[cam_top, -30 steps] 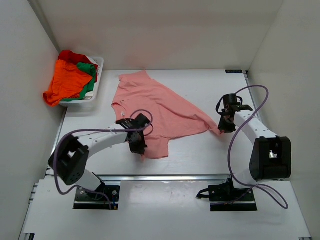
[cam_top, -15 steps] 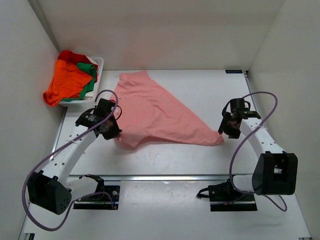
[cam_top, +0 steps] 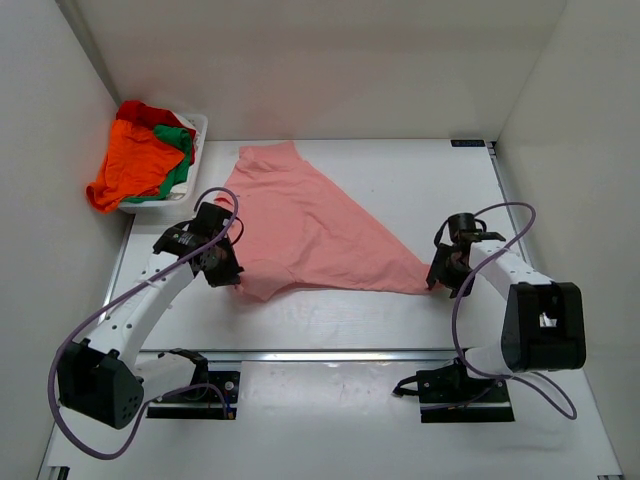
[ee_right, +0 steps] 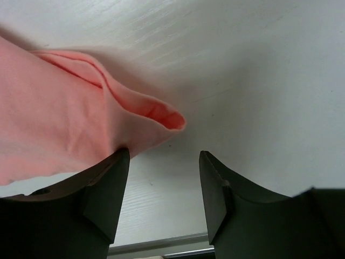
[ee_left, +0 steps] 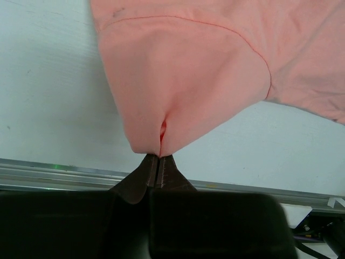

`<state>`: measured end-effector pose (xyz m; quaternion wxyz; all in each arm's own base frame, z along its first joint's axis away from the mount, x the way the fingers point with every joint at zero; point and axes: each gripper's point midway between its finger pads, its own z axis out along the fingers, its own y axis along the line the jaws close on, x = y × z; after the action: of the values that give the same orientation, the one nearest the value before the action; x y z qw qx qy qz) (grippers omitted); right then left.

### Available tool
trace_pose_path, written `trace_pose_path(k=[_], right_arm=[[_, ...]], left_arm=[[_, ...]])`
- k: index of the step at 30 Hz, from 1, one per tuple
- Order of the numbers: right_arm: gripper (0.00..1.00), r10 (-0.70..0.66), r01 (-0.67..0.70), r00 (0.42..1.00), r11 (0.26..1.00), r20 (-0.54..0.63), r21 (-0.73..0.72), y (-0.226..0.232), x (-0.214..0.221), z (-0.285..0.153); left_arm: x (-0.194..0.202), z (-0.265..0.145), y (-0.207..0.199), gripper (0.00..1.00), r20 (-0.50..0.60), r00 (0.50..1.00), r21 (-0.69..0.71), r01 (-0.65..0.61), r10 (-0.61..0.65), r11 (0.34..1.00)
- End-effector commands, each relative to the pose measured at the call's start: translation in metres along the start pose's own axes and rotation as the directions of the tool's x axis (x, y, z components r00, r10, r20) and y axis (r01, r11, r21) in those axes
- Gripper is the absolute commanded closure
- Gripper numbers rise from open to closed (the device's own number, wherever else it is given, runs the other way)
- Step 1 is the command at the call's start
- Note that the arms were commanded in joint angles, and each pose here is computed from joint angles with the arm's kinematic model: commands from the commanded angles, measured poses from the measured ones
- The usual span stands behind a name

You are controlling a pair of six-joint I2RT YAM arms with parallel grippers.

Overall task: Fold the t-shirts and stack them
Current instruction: Flatten out the tshirt

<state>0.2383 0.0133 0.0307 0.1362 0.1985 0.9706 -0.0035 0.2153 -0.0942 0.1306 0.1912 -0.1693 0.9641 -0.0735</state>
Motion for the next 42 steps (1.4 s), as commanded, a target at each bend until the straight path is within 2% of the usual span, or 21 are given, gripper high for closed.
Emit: trace_pose_path(k=[1,5,9,17,21,25,36,42], right_arm=[[0.48,0.016,-0.016,1.000,0.999,0.022,-0.028,0.000,-0.009,0.011],[0.49,0.015,-0.014,1.000,0.999,0.025,-0.045,-0.001,-0.016,0.021],[0.56,0.014,-0.009,0.999,0.992,0.040,-0.125,0.012,-0.027,0.027],[0.53,0.005,0.017,0.995,0.978,0.102,-0.210,0.018,-0.052,0.029],[0.53,-0.024,0.043,0.994,0.982,0.108,-0.183,0.020,-0.051,0.032],[0.54,0.033,0.017,0.981,0.967,0.192,-0.254,0.028,-0.060,0.022],[0.53,0.224,-0.119,0.953,0.897,0.204,-0.426,0.032,-0.058,0.023],[0.58,0.218,-0.125,0.960,0.896,0.177,-0.426,0.034,-0.057,0.030]], left_arm=[[-0.002,-0.004,-0.004,1.00,0.013,1.000,0.041,-0.018,0.017,0.999],[-0.002,-0.003,-0.005,1.00,0.015,1.000,0.054,-0.007,0.006,0.998],[-0.005,-0.004,-0.004,1.00,0.019,1.000,0.051,-0.006,0.005,0.999],[-0.001,-0.002,-0.001,1.00,0.011,1.000,0.050,-0.014,0.013,0.999],[-0.001,-0.003,-0.001,1.00,0.012,1.000,0.049,-0.006,0.006,0.999],[-0.001,-0.005,-0.001,1.00,0.015,1.000,0.055,-0.011,0.010,0.998],[0.001,-0.005,0.000,1.00,0.012,1.000,0.056,-0.005,0.004,0.998],[0.003,-0.004,0.001,1.00,0.010,1.000,0.053,-0.009,0.009,0.999]])
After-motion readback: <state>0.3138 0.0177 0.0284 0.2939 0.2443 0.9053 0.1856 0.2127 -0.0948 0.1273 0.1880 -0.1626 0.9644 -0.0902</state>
